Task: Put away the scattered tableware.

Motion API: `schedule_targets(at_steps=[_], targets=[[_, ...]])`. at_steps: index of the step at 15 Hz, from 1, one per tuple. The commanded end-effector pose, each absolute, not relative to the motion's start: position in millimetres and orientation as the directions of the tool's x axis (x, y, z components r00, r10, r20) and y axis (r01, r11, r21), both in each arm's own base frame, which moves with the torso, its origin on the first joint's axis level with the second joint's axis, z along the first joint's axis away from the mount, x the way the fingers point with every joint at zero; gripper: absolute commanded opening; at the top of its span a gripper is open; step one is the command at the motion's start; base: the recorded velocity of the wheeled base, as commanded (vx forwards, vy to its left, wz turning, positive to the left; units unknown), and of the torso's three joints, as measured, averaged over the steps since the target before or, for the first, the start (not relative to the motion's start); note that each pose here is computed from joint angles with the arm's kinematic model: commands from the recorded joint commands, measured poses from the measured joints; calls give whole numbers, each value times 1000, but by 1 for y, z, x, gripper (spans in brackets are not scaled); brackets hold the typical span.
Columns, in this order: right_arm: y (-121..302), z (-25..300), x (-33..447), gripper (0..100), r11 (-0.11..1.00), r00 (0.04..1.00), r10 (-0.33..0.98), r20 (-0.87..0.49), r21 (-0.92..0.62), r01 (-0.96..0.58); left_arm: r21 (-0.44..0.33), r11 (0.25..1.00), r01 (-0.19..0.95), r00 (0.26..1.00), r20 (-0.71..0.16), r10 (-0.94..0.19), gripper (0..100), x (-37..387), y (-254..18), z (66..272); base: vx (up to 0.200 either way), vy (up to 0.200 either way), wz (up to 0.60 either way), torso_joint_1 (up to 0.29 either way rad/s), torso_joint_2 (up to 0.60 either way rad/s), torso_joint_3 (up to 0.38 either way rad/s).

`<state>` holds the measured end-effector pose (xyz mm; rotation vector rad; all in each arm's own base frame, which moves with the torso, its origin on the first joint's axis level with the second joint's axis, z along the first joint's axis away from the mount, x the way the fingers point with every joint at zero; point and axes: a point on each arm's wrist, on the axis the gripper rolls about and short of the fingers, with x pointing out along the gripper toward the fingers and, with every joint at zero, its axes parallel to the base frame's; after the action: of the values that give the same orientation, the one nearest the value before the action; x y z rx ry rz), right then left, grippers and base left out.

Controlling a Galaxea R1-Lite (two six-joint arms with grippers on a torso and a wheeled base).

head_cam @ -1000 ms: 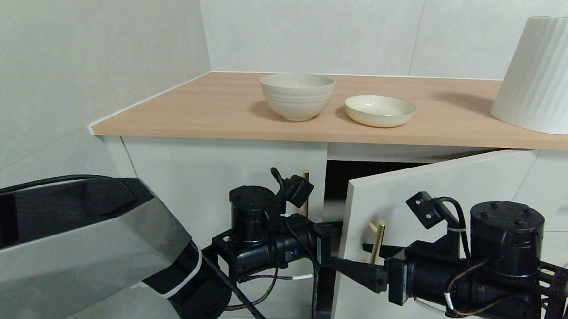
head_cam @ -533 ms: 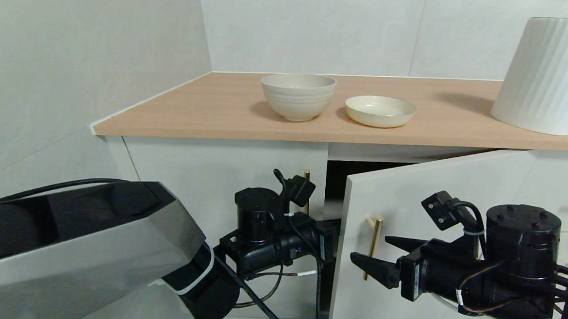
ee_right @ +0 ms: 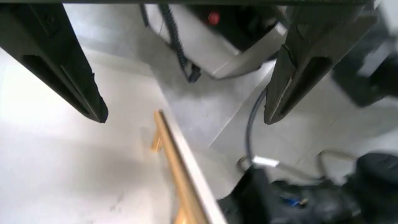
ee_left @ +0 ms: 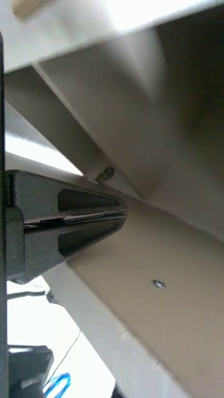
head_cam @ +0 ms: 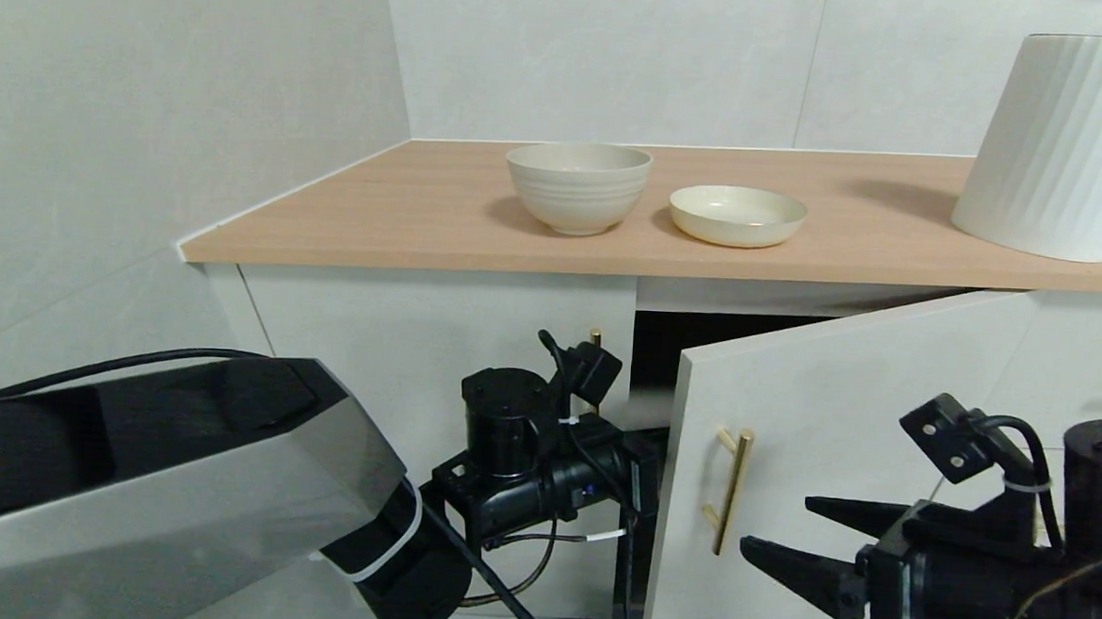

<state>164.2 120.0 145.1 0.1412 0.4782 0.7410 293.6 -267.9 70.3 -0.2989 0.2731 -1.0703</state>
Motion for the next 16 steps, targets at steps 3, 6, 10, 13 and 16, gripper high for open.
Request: schedule_targets(at_steps=[3, 6, 10, 13, 16], targets=[[109, 150, 141, 100, 704, 621, 709, -334, 297, -645, -369, 440, 819, 446, -73, -892, 0, 291, -270, 71, 0, 0, 0, 0, 0, 0], [107, 146, 139, 100, 706, 615, 707, -348, 299, -642, -371, 437, 819, 442, -78, -894, 0, 290, -272, 69, -67, 0, 0, 2, 1, 2], [107, 147, 139, 100, 704, 615, 709, -346, 299, -644, -373, 438, 818, 442, -80, -894, 0, 290, -272, 68, -200, 0, 0, 5, 0, 2], [109, 146, 138, 100, 698, 606, 715, -349, 300, -650, -371, 436, 820, 440, -80, -894, 0, 291, -273, 67, -67, 0, 0, -1, -1, 2], [109, 146, 138, 100, 698, 606, 715, -349, 300, -650, -366, 430, 825, 438, -65, -896, 0, 295, -277, 68, 0, 0, 0, 0, 0, 0]])
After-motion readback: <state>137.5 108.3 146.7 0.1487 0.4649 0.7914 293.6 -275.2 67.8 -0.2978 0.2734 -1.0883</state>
